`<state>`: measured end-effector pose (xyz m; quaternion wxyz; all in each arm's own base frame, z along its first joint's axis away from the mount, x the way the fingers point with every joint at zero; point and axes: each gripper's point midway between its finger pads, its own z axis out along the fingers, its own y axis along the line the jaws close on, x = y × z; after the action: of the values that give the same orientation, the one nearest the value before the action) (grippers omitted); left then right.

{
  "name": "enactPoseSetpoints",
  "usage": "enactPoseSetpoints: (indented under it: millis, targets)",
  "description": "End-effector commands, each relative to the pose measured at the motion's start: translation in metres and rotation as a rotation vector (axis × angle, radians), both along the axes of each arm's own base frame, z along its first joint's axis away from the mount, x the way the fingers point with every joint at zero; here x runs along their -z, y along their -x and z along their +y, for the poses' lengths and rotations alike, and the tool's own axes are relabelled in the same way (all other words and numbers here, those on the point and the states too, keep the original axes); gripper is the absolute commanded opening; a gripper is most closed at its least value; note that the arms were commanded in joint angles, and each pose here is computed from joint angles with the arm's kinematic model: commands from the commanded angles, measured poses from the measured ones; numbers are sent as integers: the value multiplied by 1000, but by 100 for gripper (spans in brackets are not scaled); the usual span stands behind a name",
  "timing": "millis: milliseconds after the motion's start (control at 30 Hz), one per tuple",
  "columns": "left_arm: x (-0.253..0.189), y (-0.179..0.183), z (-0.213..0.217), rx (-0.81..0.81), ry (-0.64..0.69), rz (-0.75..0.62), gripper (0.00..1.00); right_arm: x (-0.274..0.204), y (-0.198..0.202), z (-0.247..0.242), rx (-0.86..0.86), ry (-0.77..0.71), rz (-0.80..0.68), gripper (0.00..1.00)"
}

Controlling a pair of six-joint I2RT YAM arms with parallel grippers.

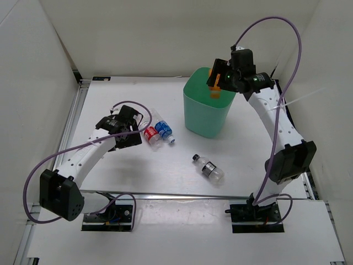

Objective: Put the plastic bottles in the bin

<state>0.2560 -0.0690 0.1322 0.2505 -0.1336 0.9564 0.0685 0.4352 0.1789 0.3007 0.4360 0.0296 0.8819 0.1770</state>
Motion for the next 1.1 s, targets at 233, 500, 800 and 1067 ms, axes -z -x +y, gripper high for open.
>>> enactPoseSetpoints:
  millis: [233,500,800,1067]
  targets:
    - [-4,8,3,-84,-4,33,100,-100,55,-44,83,6,-226,89]
    - [-5,3,-7,-52,49,0,100,17,173,-52,-157,80,-58,91]
    - [11,0,-17,-55,75,57,100,105,237,-23,-576,260,-12,93]
    - [-1,-8,-25,-46,107,39,100,168,257,7,-824,361,44,93]
